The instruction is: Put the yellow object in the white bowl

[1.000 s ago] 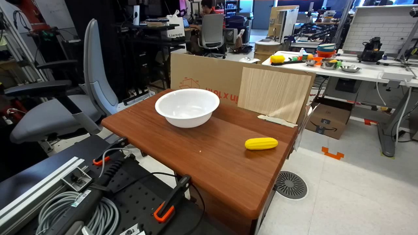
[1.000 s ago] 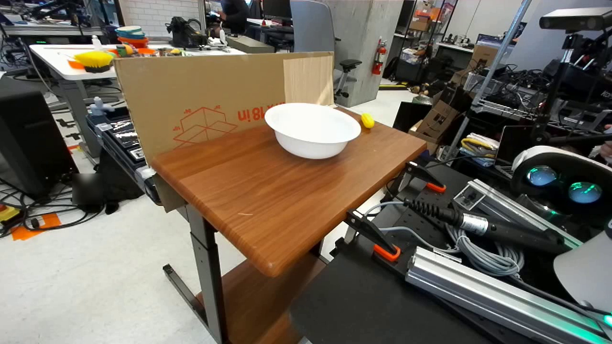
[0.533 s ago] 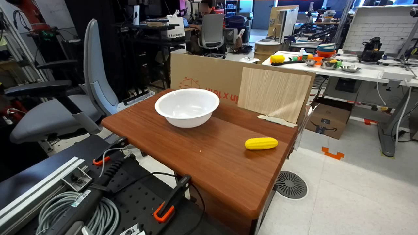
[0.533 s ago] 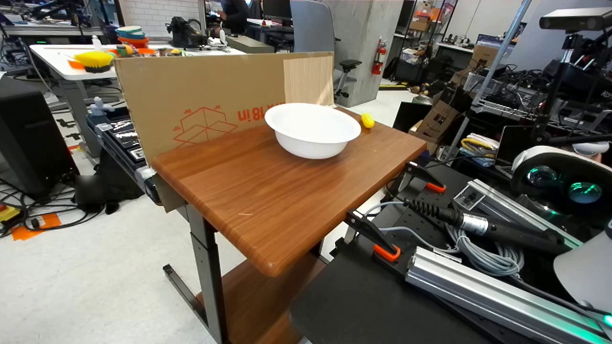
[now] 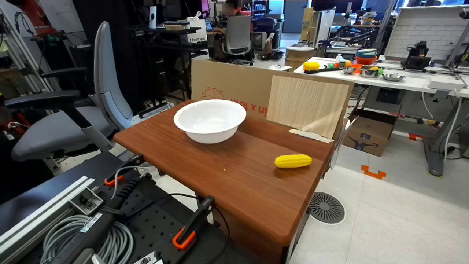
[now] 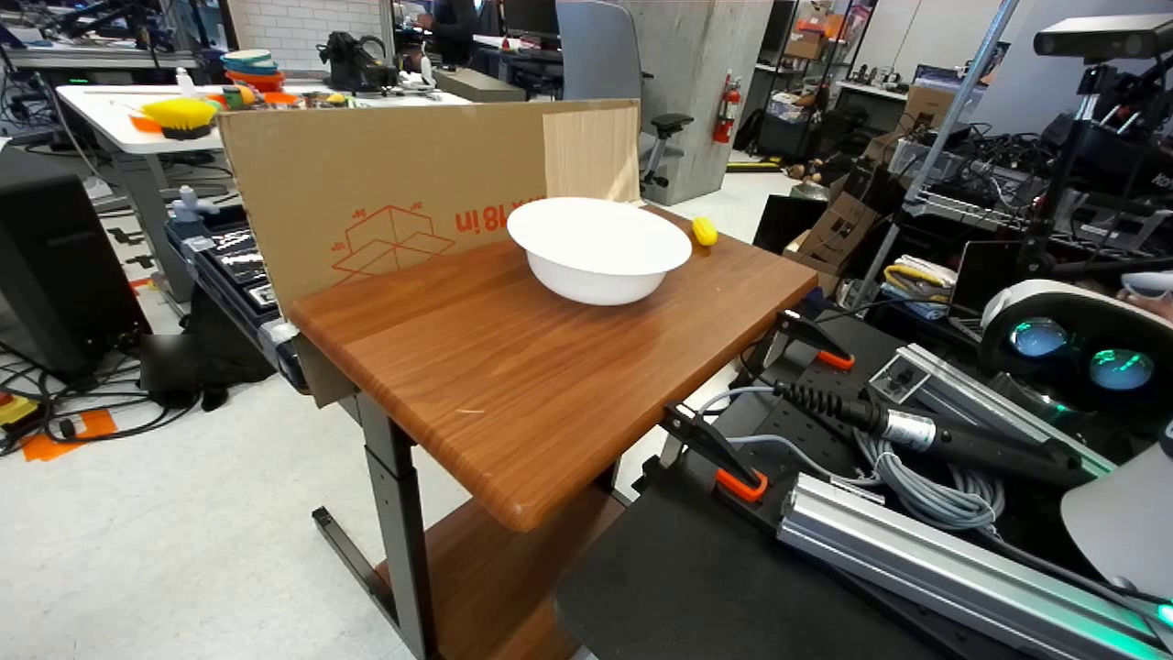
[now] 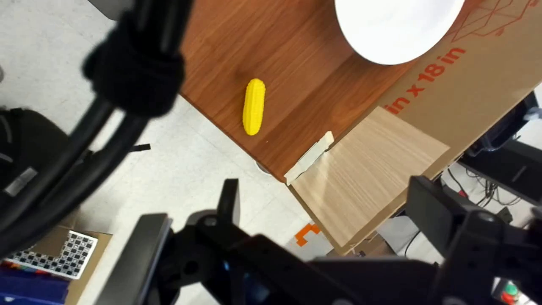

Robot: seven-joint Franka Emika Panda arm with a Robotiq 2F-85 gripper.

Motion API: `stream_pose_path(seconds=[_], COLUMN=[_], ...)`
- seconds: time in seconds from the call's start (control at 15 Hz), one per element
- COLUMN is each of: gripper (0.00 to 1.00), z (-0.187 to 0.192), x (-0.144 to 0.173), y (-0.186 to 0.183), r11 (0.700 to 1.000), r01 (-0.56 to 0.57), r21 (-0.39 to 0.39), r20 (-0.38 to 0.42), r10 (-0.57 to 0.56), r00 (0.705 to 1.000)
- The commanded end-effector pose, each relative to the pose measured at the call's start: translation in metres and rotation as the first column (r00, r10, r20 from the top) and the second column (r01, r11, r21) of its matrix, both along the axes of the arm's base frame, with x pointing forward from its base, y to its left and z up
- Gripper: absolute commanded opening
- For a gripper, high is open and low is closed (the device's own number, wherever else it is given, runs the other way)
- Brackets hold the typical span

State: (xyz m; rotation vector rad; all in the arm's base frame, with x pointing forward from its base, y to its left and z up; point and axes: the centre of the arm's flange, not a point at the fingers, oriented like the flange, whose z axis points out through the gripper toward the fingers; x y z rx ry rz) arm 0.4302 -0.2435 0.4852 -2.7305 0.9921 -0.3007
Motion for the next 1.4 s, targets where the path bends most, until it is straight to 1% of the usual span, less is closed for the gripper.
stream_pose_path(seconds=[0.0,0.13,0.2,0.27,0.33,0.4,0.47,0.53,0.67,0.73,0.8,0.93,1.13,1.33], gripper=[1.0,1.0,1.0,1.0,1.0,1.0,1.0,1.0,1.0,1.0,1.0,1.0,1.0,1.0], z=[-0.005,-0.008,-0.004,-0.007,-0.011,-0.02,-0.027,-0.038,-0.062,-0.074,-0.093,-0.12,-0.161,-0.193], x=[0.001,0.003,0.006,0.012,0.017,0.027,0.036,0.048,0.07,0.08,0.094,0.109,0.131,0.15], y=[-0.003,-0.003,0.004,0.007,0.009,0.01,0.009,0.005,-0.01,-0.019,-0.031,-0.043,-0.051,-0.046], r11=[1.0,1.0,0.999,0.999,0.998,0.997,0.996,0.994,0.987,0.978,0.965,0.945,0.922,0.911], r01=[0.015,0.027,-0.03,-0.025,-0.045,-0.022,0.01,0.045,0.148,0.198,0.259,0.328,0.385,0.402], r21=[0.004,0.007,0.018,0.026,0.054,0.068,0.088,0.1,0.071,0.058,0.037,0.006,-0.049,-0.092], r20=[-0.004,-0.009,-0.08,-0.098,-0.15,-0.177,-0.176,-0.192,-0.219,-0.234,-0.253,-0.268,-0.287,-0.313], r10=[-0.015,-0.027,0.032,0.027,0.053,0.034,0.006,-0.026,-0.129,-0.179,-0.241,-0.314,-0.382,-0.41], r00=[1.0,1.0,0.996,0.995,0.987,0.984,0.984,0.981,0.967,0.955,0.937,0.911,0.878,0.857])
